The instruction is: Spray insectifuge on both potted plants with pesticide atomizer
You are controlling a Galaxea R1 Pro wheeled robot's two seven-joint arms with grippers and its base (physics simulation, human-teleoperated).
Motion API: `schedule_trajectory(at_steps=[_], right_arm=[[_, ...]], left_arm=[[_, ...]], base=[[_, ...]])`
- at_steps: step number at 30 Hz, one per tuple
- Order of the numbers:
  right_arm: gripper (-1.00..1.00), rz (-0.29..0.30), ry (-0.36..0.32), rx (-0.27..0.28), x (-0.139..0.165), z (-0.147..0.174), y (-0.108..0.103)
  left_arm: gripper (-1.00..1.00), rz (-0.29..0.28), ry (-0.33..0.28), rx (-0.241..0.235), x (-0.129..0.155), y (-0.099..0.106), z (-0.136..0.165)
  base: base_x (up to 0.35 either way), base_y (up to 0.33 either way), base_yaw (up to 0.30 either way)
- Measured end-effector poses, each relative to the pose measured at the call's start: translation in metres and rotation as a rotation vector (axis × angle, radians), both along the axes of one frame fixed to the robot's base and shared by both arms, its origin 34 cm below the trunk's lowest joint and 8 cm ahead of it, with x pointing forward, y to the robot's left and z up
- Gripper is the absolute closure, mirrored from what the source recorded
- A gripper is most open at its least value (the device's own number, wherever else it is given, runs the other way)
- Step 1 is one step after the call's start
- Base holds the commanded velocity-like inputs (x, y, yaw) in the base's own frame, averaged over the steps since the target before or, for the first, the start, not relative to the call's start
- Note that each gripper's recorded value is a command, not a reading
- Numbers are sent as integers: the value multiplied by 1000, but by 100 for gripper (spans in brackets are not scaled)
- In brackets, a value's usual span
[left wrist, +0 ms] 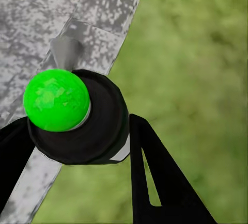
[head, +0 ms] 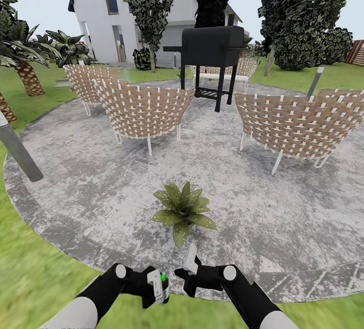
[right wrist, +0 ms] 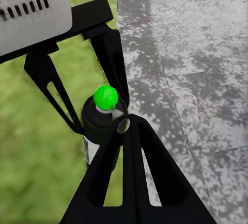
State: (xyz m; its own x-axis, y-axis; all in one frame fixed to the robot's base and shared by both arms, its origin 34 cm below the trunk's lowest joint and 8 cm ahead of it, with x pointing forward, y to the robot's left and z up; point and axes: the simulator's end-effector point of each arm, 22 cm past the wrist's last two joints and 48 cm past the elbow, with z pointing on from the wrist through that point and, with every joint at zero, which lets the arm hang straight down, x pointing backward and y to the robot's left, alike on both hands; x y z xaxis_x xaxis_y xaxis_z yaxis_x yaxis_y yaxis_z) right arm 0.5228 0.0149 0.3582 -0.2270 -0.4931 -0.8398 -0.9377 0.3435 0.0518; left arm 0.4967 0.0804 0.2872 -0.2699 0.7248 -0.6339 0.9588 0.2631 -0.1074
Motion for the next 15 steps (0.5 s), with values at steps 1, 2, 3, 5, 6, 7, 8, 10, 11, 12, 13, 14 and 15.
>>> schedule_trajectory(at_steps=[1, 2, 3, 5, 6, 7, 8, 10, 11, 12, 13, 14, 15], right_arm=[[100, 0, 0, 0, 0, 0, 0], [100, 0, 0, 0, 0, 0, 0], [100, 0, 0, 0, 0, 0, 0], [100, 0, 0, 0, 0, 0, 0], [100, 0, 0, 0, 0, 0, 0], [100, 0, 0, 0, 0, 0, 0], [100, 0, 0, 0, 0, 0, 0], [100, 0, 0, 0, 0, 0, 0], [100, 0, 0, 0, 0, 0, 0], [100, 0, 0, 0, 0, 0, 0], [100, 0, 0, 0, 0, 0, 0], [100, 0, 0, 0, 0, 0, 0], [100, 0, 0, 0, 0, 0, 0]], left_arm=[[100, 4, 0, -5, 1, -1, 1], [100, 5, 0, -8, 1, -2, 1], [100, 7, -1, -10, 2, -2, 2], [100, 9, -1, -14, 2, -4, 3], [100, 7, -1, -16, 2, -5, 3], [100, 7, -2, -19, 2, -7, 4], [100, 5, -2, -20, 2, -8, 4], [100, 3, -3, -25, 2, -12, 5], [100, 1, -3, -27, 2, -14, 5], [100, 0, -3, -29, 1, -15, 6], [100, -1, -3, -30, 1, -16, 6], [100, -2, -3, -30, 1, -16, 6], [100, -2, -5, -31, 3, -16, 7]], base=[[0, 0, 0], [0, 0, 0], [0, 0, 0], [0, 0, 0], [0, 0, 0], [0, 0, 0], [0, 0, 0], [0, 0, 0], [0, 0, 0], [0, 0, 0], [0, 0, 0], [0, 0, 0], [0, 0, 0]])
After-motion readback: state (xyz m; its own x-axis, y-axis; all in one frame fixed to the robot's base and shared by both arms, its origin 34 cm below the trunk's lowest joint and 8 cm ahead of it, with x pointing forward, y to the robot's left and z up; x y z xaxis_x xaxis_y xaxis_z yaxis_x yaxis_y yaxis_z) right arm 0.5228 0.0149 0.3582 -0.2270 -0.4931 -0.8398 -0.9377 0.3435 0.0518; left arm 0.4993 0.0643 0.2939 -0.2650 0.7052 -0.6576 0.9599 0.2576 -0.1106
